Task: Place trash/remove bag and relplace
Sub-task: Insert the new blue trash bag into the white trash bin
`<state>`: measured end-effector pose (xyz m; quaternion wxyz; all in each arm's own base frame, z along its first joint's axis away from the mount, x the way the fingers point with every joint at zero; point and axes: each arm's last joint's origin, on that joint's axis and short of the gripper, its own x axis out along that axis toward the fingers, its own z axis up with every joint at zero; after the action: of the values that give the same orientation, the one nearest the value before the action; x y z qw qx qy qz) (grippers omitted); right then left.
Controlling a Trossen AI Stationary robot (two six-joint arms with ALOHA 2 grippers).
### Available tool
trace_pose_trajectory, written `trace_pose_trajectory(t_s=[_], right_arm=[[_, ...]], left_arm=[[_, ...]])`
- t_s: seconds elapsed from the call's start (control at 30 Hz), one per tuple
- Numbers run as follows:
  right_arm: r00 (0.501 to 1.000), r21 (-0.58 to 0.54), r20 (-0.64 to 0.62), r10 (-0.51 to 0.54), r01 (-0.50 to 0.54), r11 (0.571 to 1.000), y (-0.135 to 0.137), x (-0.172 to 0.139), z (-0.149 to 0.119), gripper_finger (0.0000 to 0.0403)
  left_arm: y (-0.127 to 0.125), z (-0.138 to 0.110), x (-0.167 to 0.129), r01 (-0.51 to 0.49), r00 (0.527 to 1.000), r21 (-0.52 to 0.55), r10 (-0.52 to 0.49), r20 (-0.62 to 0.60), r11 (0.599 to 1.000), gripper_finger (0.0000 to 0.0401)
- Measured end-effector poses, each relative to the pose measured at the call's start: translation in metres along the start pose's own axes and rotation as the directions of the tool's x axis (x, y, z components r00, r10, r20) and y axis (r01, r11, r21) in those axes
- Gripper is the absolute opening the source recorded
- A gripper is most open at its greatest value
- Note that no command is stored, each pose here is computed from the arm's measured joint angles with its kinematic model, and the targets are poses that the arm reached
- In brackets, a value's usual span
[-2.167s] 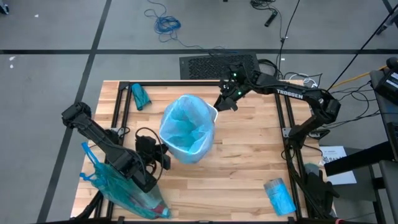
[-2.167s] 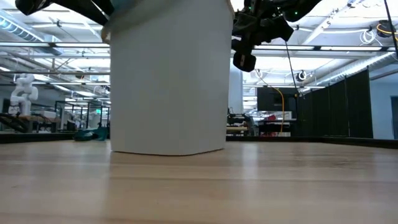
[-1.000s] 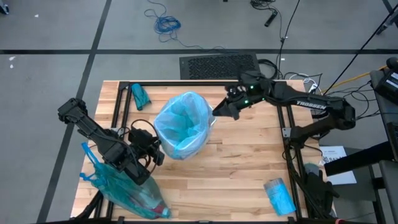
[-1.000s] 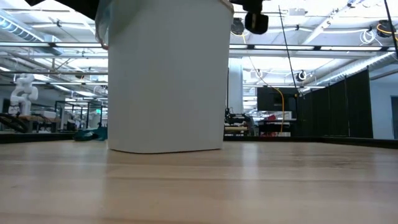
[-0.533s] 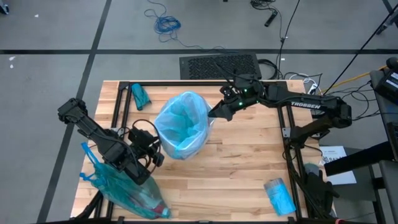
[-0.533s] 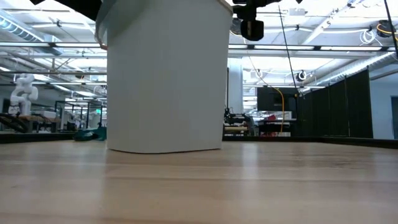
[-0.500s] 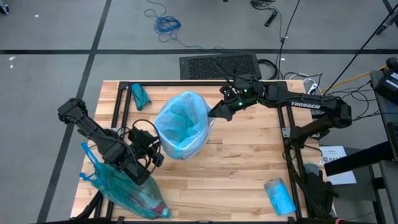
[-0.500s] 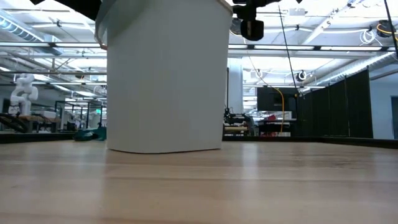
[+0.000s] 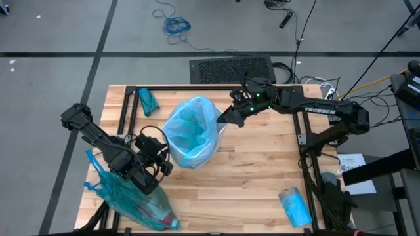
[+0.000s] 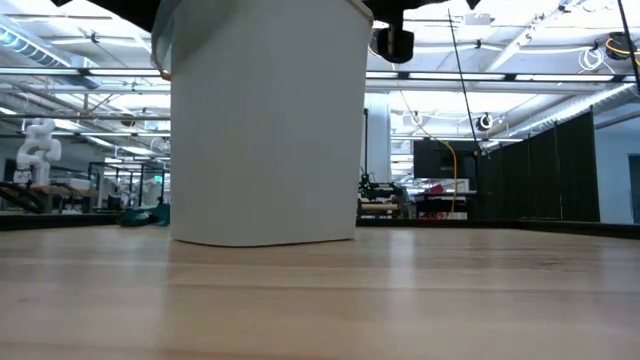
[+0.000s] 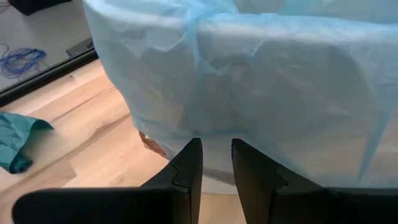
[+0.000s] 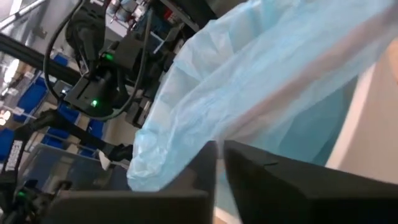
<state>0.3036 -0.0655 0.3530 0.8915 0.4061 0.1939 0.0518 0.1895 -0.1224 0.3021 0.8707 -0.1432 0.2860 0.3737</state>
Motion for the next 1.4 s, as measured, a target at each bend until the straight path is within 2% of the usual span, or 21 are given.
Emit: trace_pose_trajectory(t_s=[0.07, 0.23, 0.5, 0.7, 1.0, 1.13, 1.4], right_arm=[[1.000, -0.028, -0.002, 0.005, -0.005, 1.000, 0.001, 0.000, 0.000, 0.0012], [1.000, -0.042, 0.008, 0.015, -0.015, 0.999, 0.002, -0.001, 0.001, 0.0002], [1.000, -0.068, -0.006, 0.007, -0.007, 0.998, 0.006, -0.009, -0.001, 0.0000], [0.996, -0.072, -0.044, -0.072, 0.069, 0.995, 0.002, -0.027, -0.006, 0.0000], [0.991, -0.088, -0.012, -0.131, 0.129, 0.988, -0.001, -0.047, -0.002, 0.0000], [0.979, -0.078, -0.075, -0.189, 0.183, 0.980, -0.007, -0.047, -0.009, 0.0000], [0.971, -0.088, -0.107, -0.214, 0.205, 0.975, -0.014, -0.033, -0.012, 0.0000]], left_arm=[[0.000, 0.000, 0.000, 0.000, 1.000, -0.001, 0.000, 0.004, 1.000, 0.0083], [0.002, 0.002, -0.001, 0.007, 1.000, -0.014, -0.007, 0.004, 1.000, 0.0083], [0.014, 0.011, -0.009, 0.043, 0.999, -0.057, -0.043, 0.012, 0.997, 0.0083], [0.015, 0.012, -0.011, 0.046, 0.999, -0.040, -0.045, 0.022, 0.998, 0.0083], [0.016, 0.015, -0.008, 0.032, 0.999, -0.045, -0.030, 0.040, 0.998, 0.0083], [0.016, 0.015, -0.008, 0.032, 0.999, -0.044, -0.030, 0.042, 0.999, 0.0083], [0.017, 0.014, -0.007, 0.021, 0.998, -0.038, -0.019, 0.064, 0.999, 0.0083]])
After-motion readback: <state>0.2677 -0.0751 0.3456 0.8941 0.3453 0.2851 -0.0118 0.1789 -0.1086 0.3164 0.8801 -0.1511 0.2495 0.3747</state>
